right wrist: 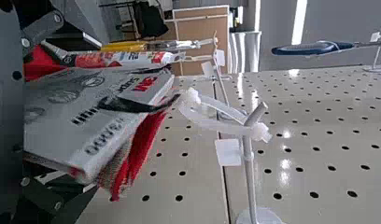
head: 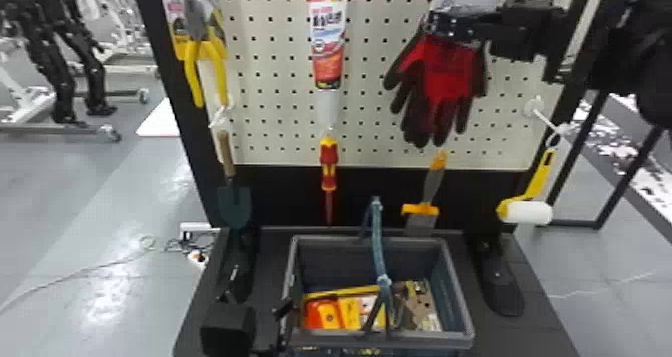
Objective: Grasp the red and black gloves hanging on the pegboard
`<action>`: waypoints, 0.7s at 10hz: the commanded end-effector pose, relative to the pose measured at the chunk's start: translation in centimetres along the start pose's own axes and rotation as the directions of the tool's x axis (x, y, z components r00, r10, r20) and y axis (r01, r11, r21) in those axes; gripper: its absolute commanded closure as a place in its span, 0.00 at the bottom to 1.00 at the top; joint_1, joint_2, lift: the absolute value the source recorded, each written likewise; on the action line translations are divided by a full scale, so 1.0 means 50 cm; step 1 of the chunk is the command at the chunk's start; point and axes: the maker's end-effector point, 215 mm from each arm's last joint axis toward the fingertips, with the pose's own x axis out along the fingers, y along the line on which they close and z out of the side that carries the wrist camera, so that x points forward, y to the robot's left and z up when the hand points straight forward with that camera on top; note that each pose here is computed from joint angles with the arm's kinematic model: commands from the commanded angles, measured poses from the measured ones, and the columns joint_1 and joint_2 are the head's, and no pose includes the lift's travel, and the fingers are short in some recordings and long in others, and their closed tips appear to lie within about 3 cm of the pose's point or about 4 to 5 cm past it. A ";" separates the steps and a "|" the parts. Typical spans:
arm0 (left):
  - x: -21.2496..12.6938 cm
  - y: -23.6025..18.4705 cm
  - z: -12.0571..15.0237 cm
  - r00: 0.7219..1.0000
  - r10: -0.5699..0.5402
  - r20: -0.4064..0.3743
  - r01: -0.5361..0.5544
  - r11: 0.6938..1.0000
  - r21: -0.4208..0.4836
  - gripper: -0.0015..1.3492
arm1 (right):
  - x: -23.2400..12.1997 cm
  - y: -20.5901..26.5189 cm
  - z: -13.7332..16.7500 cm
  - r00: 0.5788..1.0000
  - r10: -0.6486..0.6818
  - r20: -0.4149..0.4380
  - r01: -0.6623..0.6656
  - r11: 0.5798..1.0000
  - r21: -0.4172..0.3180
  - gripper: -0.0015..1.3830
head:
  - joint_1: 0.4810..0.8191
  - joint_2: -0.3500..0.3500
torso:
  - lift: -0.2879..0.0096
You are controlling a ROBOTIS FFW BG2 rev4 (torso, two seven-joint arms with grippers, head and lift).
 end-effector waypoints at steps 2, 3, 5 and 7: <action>-0.003 0.006 -0.002 1.000 0.004 0.001 -0.004 1.000 0.001 0.29 | -0.005 -0.017 -0.025 1.000 -0.025 -0.009 0.026 1.000 0.014 0.78 | 0.20 0.50 | 0.63; -0.002 0.006 -0.001 1.000 0.003 0.002 -0.003 1.000 -0.001 0.29 | -0.010 -0.024 -0.021 0.999 -0.038 -0.006 0.038 0.999 0.008 0.94 | 0.20 0.50 | 0.63; -0.001 0.006 0.001 1.000 0.000 0.005 0.000 1.000 0.001 0.29 | -0.018 -0.030 -0.013 0.999 -0.046 0.003 0.046 0.999 0.007 0.94 | 0.20 0.50 | 0.63; -0.001 0.006 0.001 1.000 -0.001 0.005 0.001 1.000 0.003 0.29 | -0.025 -0.035 -0.006 0.999 -0.054 0.010 0.054 0.999 0.008 0.94 | 0.20 0.50 | 0.63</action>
